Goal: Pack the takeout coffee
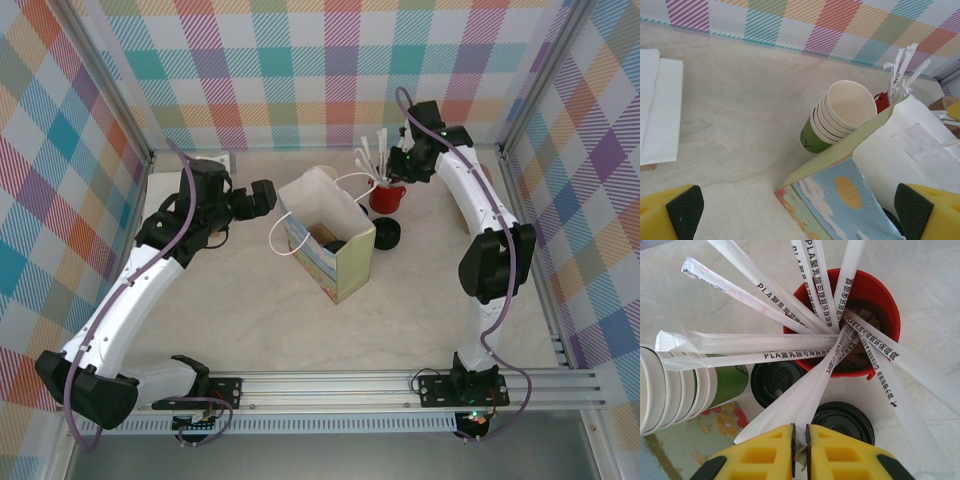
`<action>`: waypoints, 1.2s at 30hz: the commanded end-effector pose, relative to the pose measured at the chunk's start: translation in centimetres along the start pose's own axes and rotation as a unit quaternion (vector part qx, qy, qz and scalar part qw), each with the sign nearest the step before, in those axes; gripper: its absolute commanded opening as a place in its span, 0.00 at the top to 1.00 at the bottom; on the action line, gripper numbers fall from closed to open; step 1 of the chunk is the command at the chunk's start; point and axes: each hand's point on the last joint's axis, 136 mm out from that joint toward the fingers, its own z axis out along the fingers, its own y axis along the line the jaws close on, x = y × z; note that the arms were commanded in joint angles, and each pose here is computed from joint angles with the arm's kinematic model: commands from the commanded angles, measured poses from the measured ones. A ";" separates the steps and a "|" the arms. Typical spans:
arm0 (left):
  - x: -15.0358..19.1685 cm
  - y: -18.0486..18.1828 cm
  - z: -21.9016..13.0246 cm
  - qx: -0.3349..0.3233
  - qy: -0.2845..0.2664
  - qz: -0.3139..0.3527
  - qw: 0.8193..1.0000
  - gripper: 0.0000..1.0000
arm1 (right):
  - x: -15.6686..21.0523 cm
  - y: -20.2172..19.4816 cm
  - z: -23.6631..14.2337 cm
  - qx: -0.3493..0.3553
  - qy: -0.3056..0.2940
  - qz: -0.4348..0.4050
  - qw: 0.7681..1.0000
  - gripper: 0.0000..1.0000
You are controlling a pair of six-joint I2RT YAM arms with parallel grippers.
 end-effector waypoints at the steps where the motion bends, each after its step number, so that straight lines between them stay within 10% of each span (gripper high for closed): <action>1: -0.5 0.2 -0.7 -0.002 -0.014 0.008 1.000 0.00 | -1.0 0.1 -2.4 0.004 -0.021 -0.014 1.000 0.86; 19: -0.8 0.3 -0.4 -0.007 -0.020 0.011 1.000 0.00 | 0.2 0.6 -12.9 0.020 -0.055 -0.082 0.995 0.87; 36: -2.0 1.8 -1.1 -0.042 -0.064 -0.006 0.997 0.00 | 3.3 6.3 -27.0 -0.128 -0.161 -0.154 0.966 0.86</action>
